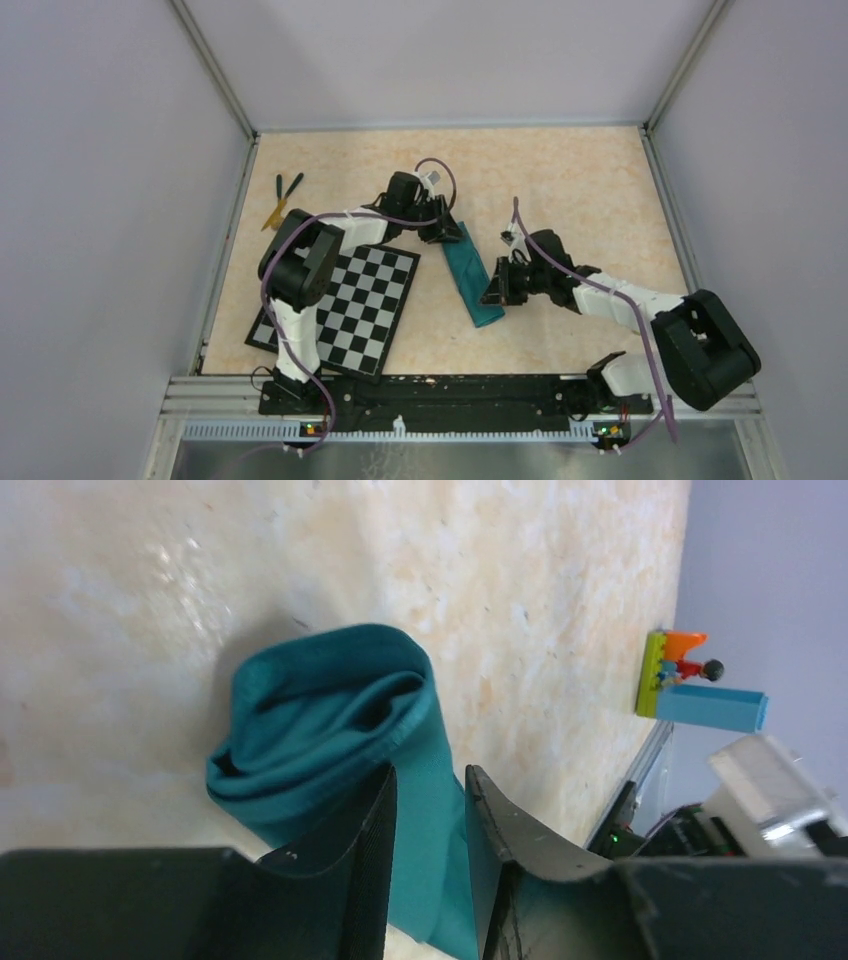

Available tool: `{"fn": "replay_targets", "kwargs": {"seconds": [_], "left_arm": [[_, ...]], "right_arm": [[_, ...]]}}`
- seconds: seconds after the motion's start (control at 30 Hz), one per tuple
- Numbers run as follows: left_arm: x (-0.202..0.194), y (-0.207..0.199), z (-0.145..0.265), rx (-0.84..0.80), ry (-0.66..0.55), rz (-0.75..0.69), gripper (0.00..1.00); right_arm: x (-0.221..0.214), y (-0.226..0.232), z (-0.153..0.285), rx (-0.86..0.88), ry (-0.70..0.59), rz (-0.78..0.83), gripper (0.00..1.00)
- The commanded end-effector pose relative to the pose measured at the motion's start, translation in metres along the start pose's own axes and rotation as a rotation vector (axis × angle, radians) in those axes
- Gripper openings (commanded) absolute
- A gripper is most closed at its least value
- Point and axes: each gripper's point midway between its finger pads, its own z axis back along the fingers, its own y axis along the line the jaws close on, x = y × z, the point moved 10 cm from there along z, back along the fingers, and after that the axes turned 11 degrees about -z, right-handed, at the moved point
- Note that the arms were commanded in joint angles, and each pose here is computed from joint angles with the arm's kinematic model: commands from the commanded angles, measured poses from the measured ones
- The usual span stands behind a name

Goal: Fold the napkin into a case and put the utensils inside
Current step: Smooth out the smaller rectangle-folded napkin at the center of the board.

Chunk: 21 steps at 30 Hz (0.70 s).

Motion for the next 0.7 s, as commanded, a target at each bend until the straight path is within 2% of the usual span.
{"fn": "replay_targets", "kwargs": {"seconds": [0.0,0.13,0.27,0.4,0.5,0.67], "left_arm": [[0.021,0.008,-0.018,0.019,-0.072,-0.035,0.36],[0.028,0.016,-0.028,0.047,-0.065,-0.053,0.37],[0.043,-0.005,-0.014,0.004,-0.078,-0.106,0.44],[0.049,-0.019,-0.003,-0.031,-0.096,-0.117,0.49],[0.043,-0.005,-0.013,-0.019,-0.068,-0.082,0.49],[0.032,0.026,-0.039,0.027,0.000,-0.027,0.46]], "right_arm": [[-0.008,-0.022,-0.010,-0.076,-0.013,-0.011,0.05],[-0.011,-0.049,-0.010,-0.306,-0.060,-0.003,0.02],[-0.004,-0.024,0.002,-0.268,-0.074,0.056,0.02],[0.002,0.002,0.009,-0.138,-0.064,0.053,0.04],[0.002,0.003,0.001,-0.078,-0.060,0.025,0.05],[-0.004,-0.019,-0.009,-0.164,-0.085,-0.017,0.05]]}}
